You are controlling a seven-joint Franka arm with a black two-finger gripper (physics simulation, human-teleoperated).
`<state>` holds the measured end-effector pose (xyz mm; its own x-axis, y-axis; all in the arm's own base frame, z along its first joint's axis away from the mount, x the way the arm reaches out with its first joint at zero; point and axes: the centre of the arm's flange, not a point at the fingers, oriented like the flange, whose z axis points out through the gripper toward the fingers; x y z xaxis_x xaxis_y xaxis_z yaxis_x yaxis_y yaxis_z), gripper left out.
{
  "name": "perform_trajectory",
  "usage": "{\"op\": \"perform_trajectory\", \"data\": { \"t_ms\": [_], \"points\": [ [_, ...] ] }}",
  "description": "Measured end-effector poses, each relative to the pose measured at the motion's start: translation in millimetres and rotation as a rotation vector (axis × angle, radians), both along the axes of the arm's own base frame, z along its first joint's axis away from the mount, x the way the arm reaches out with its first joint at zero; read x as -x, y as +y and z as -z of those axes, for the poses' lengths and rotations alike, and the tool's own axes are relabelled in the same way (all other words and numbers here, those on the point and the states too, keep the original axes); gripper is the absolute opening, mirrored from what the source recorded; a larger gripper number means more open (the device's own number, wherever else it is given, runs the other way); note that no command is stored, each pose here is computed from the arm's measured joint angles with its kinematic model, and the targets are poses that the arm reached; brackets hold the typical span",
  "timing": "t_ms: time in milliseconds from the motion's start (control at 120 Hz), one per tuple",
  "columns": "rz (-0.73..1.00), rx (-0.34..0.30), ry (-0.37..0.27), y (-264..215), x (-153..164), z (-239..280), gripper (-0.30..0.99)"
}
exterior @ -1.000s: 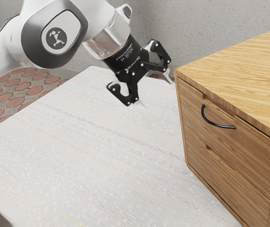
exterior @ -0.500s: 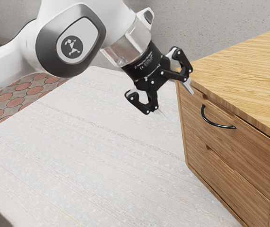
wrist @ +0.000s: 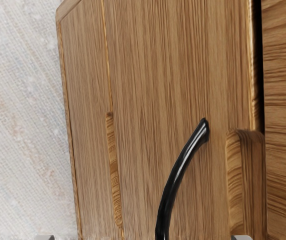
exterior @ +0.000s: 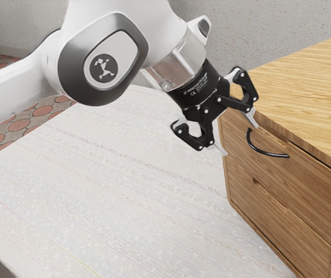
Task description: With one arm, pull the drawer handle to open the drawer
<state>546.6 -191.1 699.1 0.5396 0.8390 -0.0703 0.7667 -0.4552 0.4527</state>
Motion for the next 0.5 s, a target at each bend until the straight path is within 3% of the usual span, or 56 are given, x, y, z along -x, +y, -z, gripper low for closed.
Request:
{"op": "perform_trajectory", "data": {
  "t_ms": [500],
  "points": [
    [0.062,-0.008,0.024,-36.1,8.0,16.9,0.41]
  ]
}}
